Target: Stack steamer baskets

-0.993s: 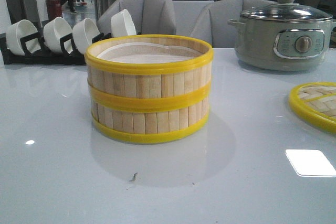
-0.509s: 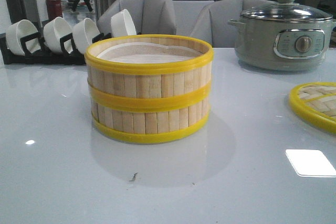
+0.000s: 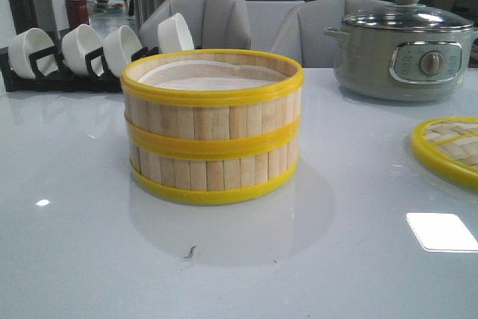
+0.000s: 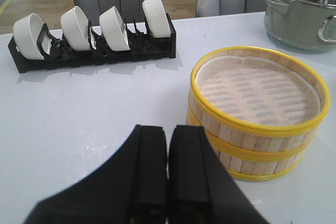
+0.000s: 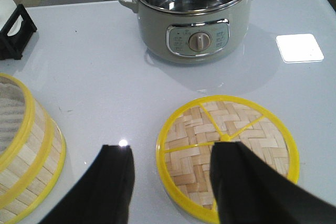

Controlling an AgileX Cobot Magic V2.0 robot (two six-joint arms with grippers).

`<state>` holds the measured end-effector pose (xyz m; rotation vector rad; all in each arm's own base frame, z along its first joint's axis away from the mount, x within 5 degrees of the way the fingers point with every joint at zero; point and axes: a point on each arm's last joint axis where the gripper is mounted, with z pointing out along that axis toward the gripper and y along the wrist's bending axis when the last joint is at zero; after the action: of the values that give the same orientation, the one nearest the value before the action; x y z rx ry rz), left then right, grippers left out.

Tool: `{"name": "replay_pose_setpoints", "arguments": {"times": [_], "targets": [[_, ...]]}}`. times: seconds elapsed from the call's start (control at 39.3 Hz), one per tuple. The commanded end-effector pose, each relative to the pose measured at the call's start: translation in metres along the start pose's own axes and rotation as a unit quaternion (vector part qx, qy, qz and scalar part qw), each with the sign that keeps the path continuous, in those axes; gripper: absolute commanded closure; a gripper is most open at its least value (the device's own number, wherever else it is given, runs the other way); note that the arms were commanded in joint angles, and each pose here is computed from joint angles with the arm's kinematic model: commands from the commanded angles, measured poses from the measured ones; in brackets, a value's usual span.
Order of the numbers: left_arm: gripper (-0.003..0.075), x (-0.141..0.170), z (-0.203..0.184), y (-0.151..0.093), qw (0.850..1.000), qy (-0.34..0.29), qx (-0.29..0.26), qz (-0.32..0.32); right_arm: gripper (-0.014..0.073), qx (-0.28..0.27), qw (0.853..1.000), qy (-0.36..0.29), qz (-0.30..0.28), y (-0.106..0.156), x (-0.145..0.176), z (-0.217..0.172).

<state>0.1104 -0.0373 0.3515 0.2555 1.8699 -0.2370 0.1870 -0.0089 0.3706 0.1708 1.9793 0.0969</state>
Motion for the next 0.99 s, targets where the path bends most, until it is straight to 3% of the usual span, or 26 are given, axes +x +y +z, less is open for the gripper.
{"name": "replay_pose_setpoints", "arguments": {"times": [0.0,0.31,0.38,0.48,0.59,0.61,0.97], "targets": [[0.0635,-0.016,-0.004,-0.003,0.998,-0.055,0.012,-0.003,0.0152,-0.003,0.998,-0.059,-0.003,0.002,-0.018,-0.008],[0.0636,-0.016,-0.004,-0.003,0.998,-0.055,0.012,-0.003,0.0153,-0.003,0.999,-0.05,-0.002,0.002,-0.017,-0.008],[0.0636,-0.016,-0.004,-0.003,0.998,-0.055,0.012,-0.003,0.0187,-0.003,0.999,-0.045,-0.002,0.002,-0.016,-0.007],[0.0636,-0.016,-0.004,-0.003,0.998,-0.055,0.012,-0.003,0.0316,-0.002,0.999,-0.036,-0.002,0.002,-0.014,-0.007],[0.0636,-0.016,-0.004,-0.003,0.998,-0.055,0.012,-0.003,0.054,-0.002,1.0,-0.022,-0.002,0.002,-0.011,-0.007],[0.0636,-0.016,-0.004,-0.003,0.998,-0.055,0.012,-0.003,0.0553,-0.002,1.0,-0.02,-0.002,0.002,-0.011,-0.007],[0.0636,-0.015,-0.004,-0.003,0.998,-0.054,0.012,-0.003,0.0526,0.002,0.996,0.094,-0.001,0.0,0.009,0.003]]}}
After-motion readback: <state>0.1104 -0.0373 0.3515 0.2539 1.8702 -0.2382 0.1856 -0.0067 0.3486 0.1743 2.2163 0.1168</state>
